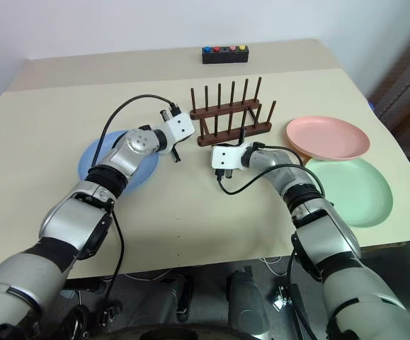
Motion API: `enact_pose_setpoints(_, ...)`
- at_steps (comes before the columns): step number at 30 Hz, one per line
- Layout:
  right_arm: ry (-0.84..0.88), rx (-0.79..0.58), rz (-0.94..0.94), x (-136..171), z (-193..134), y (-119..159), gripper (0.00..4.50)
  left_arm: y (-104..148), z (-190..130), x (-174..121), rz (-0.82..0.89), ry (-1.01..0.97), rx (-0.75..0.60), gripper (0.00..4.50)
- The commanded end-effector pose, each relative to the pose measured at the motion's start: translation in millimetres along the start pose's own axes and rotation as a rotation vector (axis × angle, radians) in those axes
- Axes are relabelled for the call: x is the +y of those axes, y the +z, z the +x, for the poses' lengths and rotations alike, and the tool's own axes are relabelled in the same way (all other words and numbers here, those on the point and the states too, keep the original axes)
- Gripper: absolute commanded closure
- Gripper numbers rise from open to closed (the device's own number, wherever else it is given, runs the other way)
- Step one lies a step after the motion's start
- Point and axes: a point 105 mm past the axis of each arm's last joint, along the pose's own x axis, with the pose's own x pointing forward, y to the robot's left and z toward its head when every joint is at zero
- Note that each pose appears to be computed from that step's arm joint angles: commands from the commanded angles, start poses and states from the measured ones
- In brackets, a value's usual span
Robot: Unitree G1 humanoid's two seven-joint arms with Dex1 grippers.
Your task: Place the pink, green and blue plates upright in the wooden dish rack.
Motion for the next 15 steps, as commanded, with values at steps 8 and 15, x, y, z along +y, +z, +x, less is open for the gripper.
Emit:
enact_pose_setpoints(8,-0.160,0.034,-0.105,-26,20,15,4.48,38,-45,63,-0.167,0.145,-0.212,4.50)
enact_pose_setpoints(15,-0.181,-0.002,-0.035,-32,20,19,4.48,40,-49,49,-0.292,0.090,-0.274,4.50)
